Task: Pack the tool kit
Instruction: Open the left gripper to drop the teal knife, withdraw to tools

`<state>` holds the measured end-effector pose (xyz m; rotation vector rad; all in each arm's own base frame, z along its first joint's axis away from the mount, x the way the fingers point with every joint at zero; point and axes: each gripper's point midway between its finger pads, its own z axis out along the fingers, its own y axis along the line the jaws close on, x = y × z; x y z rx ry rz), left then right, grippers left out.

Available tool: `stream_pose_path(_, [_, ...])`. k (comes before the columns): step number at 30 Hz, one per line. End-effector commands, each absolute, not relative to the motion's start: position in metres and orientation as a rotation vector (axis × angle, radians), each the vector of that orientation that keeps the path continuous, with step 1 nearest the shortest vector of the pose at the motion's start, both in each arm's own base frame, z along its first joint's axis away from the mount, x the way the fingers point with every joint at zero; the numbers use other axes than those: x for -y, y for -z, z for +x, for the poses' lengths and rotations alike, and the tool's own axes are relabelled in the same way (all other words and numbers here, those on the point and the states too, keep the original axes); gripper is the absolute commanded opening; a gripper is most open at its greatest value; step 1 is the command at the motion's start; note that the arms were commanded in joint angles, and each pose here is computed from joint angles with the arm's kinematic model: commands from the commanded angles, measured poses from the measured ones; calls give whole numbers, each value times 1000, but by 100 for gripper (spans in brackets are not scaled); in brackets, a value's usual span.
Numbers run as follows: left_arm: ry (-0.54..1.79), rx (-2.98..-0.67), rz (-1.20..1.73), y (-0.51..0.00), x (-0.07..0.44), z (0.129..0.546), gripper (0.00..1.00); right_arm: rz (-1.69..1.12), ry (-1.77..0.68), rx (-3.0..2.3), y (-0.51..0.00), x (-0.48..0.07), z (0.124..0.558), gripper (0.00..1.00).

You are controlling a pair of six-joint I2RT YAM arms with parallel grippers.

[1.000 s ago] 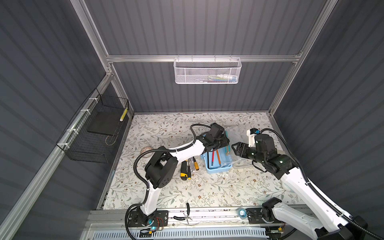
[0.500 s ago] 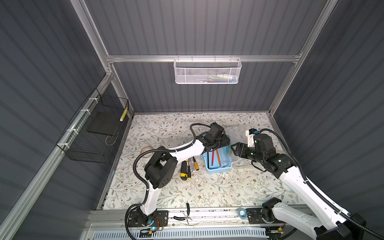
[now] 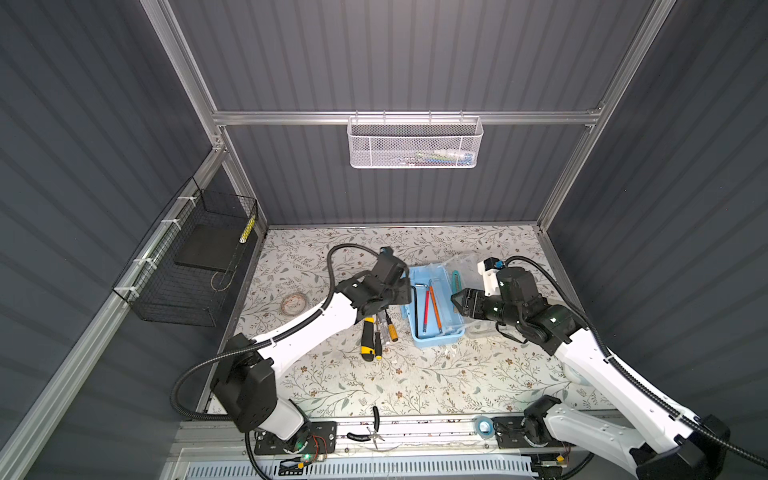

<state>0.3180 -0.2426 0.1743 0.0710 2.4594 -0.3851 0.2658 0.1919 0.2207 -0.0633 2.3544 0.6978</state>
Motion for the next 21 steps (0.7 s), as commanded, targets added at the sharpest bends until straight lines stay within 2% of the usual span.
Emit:
stream_pose_path(1, [195, -2507, 27, -161, 186, 301, 64, -166, -640, -2384, -218, -213, 258, 71])
stream_pose_path(7, [124, -2530, 3, -144, 162, 287, 63, -223, -728, -2464, -188, -254, 247, 71])
stream_pose_path(21, [207, -2722, 24, -64, 182, 271, 61, -210, -772, -2529, -171, -273, 247, 71])
